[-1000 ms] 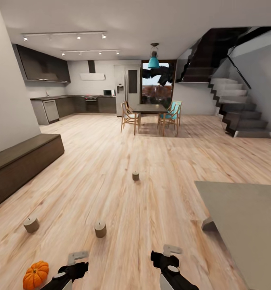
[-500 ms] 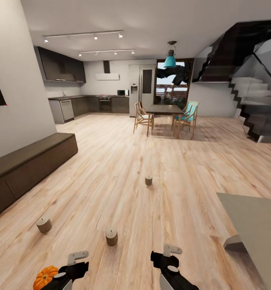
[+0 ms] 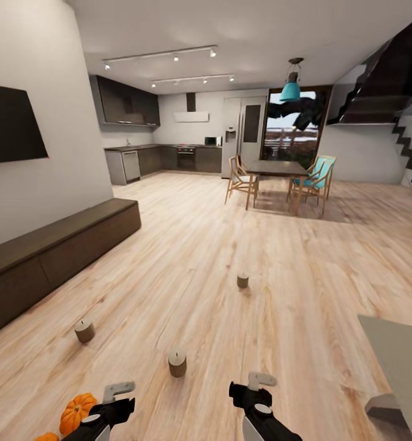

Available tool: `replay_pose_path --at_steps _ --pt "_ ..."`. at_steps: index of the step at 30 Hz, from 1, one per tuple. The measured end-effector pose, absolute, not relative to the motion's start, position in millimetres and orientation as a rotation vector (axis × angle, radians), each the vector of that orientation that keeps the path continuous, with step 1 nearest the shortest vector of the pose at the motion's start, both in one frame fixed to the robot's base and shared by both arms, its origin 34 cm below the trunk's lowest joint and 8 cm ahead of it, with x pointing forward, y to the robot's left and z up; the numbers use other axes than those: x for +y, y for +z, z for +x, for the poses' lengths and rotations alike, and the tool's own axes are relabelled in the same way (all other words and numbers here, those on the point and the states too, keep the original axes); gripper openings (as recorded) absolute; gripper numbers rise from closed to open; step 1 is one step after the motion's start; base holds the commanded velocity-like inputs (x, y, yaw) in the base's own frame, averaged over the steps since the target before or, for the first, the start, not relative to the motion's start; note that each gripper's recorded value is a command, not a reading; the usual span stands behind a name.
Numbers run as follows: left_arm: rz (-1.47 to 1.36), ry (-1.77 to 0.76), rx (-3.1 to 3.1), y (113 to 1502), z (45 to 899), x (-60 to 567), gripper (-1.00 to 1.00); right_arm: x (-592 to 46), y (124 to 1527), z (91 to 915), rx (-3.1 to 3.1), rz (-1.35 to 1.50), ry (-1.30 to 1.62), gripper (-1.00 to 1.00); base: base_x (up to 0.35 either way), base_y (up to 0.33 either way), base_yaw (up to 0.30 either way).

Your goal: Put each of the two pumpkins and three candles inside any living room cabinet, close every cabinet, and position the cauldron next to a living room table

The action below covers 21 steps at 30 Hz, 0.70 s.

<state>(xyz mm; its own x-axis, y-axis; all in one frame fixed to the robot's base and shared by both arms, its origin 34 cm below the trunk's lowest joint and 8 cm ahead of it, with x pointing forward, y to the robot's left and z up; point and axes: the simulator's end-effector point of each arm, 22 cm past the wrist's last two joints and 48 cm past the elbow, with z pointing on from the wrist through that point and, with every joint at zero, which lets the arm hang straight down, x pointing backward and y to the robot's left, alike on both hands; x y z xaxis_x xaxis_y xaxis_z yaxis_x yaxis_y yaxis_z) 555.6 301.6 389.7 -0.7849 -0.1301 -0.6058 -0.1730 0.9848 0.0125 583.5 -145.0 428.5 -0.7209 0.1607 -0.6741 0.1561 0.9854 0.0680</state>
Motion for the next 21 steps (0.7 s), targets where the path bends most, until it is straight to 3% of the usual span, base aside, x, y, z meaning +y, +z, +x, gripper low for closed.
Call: replay_pose_path --at_steps 11,21 --pt "-0.211 0.089 2.484 389.5 555.4 301.8 1.00 -145.7 428.6 583.7 2.385 0.221 0.007 1.00 0.092 -0.255 0.248" --pt "-0.211 0.089 2.484 389.8 555.7 301.9 1.00 -144.9 429.3 584.3 2.382 0.220 0.010 1.00 0.077 -0.028 0.052"
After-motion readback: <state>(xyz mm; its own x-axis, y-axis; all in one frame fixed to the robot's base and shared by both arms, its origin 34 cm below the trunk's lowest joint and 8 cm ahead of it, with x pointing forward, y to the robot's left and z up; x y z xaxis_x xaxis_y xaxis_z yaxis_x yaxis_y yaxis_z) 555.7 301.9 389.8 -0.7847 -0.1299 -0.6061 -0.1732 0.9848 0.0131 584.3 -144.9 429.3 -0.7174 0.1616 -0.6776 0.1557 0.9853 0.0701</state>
